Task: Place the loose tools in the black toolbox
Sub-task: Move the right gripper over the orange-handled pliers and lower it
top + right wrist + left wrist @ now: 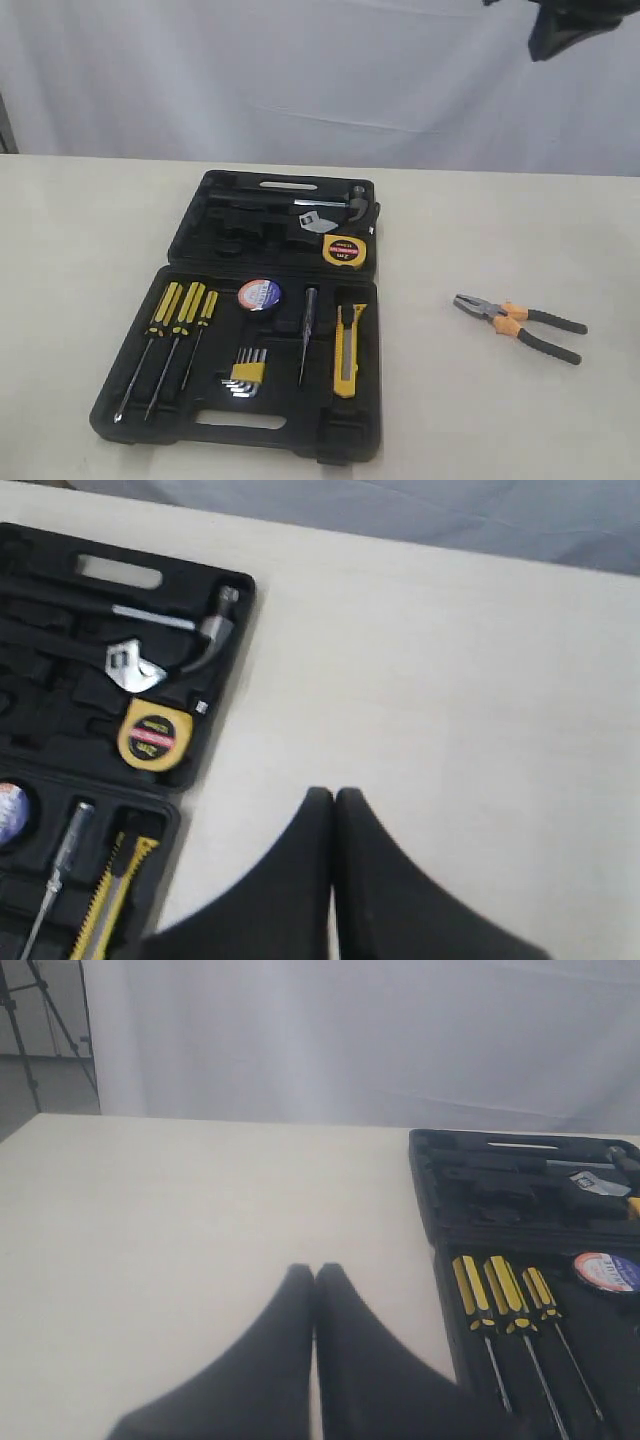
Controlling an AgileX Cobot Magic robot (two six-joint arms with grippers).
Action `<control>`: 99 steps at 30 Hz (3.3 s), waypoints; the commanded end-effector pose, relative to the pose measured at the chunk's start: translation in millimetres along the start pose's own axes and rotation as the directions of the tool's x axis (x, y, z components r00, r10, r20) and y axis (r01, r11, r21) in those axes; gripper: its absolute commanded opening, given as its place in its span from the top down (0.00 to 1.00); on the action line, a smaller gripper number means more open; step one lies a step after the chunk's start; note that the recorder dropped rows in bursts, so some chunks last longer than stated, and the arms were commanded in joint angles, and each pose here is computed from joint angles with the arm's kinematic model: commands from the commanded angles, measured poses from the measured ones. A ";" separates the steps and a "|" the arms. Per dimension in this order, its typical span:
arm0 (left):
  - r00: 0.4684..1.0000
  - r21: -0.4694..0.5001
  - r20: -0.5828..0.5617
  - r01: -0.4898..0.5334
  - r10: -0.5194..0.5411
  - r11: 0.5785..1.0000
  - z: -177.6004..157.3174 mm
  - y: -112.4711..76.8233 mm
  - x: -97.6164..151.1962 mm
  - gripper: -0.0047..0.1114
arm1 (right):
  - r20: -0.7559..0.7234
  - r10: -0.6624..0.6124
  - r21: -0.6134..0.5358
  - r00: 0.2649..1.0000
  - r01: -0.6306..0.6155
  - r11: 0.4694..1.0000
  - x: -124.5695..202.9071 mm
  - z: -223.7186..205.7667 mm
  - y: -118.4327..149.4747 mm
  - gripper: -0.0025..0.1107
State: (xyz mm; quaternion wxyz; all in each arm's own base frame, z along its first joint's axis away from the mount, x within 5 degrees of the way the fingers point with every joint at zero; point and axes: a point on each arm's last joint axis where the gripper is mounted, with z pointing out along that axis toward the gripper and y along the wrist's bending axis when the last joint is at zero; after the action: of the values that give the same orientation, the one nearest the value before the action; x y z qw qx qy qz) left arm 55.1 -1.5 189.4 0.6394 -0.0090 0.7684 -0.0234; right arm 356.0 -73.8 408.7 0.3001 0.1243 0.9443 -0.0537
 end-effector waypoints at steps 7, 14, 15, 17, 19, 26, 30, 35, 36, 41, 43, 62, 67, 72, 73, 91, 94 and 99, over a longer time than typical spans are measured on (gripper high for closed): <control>1.000 0.003 0.001 0.002 -0.002 1.000 0.0 -0.1 0.6 0.96 | -0.195 0.031 0.099 0.980 -0.012 0.995 87.5 86.8 -43.0 0.98; 1.000 0.003 0.001 0.002 -0.002 1.000 0.0 -0.1 0.6 0.96 | -0.264 0.018 0.082 0.964 0.004 0.997 107.2 154.1 -40.9 0.98; 1.000 0.003 0.001 0.002 -0.002 1.000 0.0 -0.1 0.6 0.96 | -0.267 0.017 0.080 0.964 0.005 0.997 108.0 160.2 -40.8 0.98; 1.000 0.003 0.001 0.002 -0.002 1.000 0.0 -0.1 0.6 0.96 | -0.269 0.010 0.078 0.963 0.011 0.997 110.3 174.7 -40.6 0.98; 1.000 0.003 0.001 0.002 -0.002 1.000 0.0 -0.1 0.6 0.96 | -0.288 0.010 0.073 0.958 0.011 0.997 114.1 185.2 -40.1 0.98; 1.000 0.003 0.001 0.002 -0.002 1.000 0.0 -0.1 0.6 0.96 | -0.320 -0.045 0.010 0.946 0.051 0.999 119.2 194.8 -34.9 0.98; 1.000 0.003 0.001 0.002 -0.002 1.000 0.0 -0.1 0.6 0.96 | -0.335 -0.209 -0.054 0.919 0.203 0.978 117.8 180.2 -29.7 0.98; 1.000 0.003 0.001 0.002 -0.002 1.000 0.0 -0.1 0.6 0.96 | -0.245 -0.480 -0.088 0.842 0.474 0.876 105.4 143.5 2.2 0.98; 1.000 0.003 0.001 0.002 -0.002 1.000 0.0 -0.1 0.6 0.96 | -0.244 -0.494 -0.083 0.834 0.490 0.868 104.8 139.3 4.0 0.98; 1.000 0.003 0.001 0.002 -0.002 1.000 0.0 -0.1 0.6 0.96 | -0.295 -0.456 -0.105 0.840 0.445 0.889 108.8 111.4 2.7 0.98; 1.000 0.003 0.001 0.002 -0.002 1.000 0.0 -0.1 0.6 0.96 | -0.293 -0.454 -0.102 0.841 0.444 0.890 108.6 103.1 2.0 0.98; 1.000 0.003 0.001 0.002 -0.002 1.000 0.0 -0.1 0.6 0.96 | -0.292 -0.380 -0.172 0.878 0.343 0.923 111.6 85.8 8.6 0.98; 1.000 0.003 0.001 0.002 -0.002 1.000 0.0 -0.1 0.6 0.96 | -0.311 -0.470 -0.208 0.826 0.424 0.882 115.0 84.5 7.6 0.98; 1.000 0.003 0.001 0.002 -0.002 1.000 0.0 -0.1 0.6 0.96 | -0.272 -0.595 -0.245 0.756 0.544 0.803 114.3 84.8 7.4 0.98; 1.000 0.003 0.001 0.002 -0.002 1.000 0.0 -0.1 0.6 0.96 | -0.259 -0.619 -0.250 0.741 0.568 0.784 114.0 85.4 7.5 0.98; 1.000 0.003 0.001 0.002 -0.002 1.000 0.0 -0.1 0.6 0.96 | -0.286 -0.725 -0.386 0.626 0.617 0.685 84.0 175.9 3.7 0.98; 1.000 0.003 0.001 0.002 -0.002 1.000 0.0 -0.1 0.6 0.96 | -0.312 -0.721 -0.414 0.619 0.594 0.690 82.1 191.7 3.0 0.98; 1.000 0.003 0.001 0.002 -0.002 1.000 0.0 -0.1 0.6 0.96 | -0.374 -0.726 -0.465 0.578 0.560 0.685 97.2 223.6 3.5 0.98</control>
State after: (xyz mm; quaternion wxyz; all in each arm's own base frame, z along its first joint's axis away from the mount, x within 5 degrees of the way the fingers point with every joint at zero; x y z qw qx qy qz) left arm 55.1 -1.5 189.4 0.6394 -0.0090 0.7684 -0.0234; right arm 402.7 -87.5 177.4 0.0105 -0.2680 0.9633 0.0118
